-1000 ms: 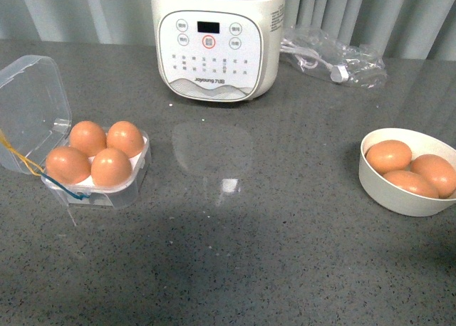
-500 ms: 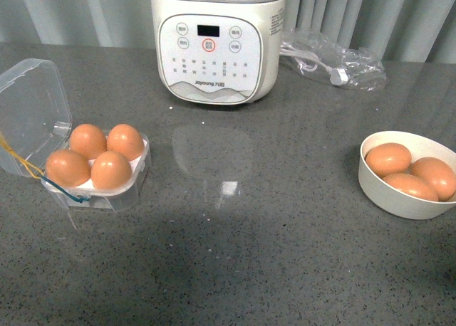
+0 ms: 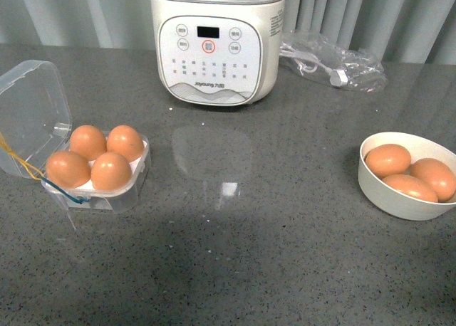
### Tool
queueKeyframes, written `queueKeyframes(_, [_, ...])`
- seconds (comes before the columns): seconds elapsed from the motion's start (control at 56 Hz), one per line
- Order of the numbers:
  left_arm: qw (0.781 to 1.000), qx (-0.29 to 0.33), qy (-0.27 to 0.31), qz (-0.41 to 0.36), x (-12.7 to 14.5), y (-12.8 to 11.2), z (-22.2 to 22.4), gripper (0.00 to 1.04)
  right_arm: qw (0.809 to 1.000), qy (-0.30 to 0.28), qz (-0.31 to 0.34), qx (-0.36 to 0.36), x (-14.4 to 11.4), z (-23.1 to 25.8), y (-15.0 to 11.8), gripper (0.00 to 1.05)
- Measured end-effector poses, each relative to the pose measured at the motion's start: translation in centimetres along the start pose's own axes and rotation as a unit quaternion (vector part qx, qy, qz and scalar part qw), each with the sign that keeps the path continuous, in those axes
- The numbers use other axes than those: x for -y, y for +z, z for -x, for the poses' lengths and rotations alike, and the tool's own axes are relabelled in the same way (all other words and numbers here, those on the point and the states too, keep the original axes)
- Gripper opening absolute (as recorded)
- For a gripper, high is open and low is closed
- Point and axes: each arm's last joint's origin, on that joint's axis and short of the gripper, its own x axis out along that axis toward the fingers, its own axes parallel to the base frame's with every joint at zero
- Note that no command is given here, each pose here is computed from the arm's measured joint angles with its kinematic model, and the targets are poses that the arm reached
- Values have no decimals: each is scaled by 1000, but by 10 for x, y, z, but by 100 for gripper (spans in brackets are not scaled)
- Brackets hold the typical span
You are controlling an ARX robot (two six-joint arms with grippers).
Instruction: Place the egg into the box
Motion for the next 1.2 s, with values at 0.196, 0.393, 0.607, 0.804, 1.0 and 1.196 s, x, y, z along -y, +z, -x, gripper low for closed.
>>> queueKeyframes(0.196, [1000, 0, 0, 0, 0, 0, 0, 98, 1000, 0, 0, 0, 0, 0, 0, 32])
queueKeyframes(0.393, [1000, 0, 0, 0, 0, 0, 0, 98, 1000, 0, 0, 0, 0, 0, 0, 78])
queueKeyframes(0.607, [974, -107, 188, 61, -16, -1, -28, 98, 1000, 0, 0, -1, 0, 0, 0, 97])
queueKeyframes(0.804, [949, -165, 257, 79, -54, 2, -97, 98, 1000, 0, -1, -1, 0, 0, 0, 97])
queueKeyframes(1.0, [931, -229, 273, 75, -63, -21, -161, 98, 1000, 0, -1, -1, 0, 0, 0, 97])
queueKeyframes(1.196, [933, -246, 248, 88, -54, -23, -209, 98, 1000, 0, 0, -1, 0, 0, 0, 97])
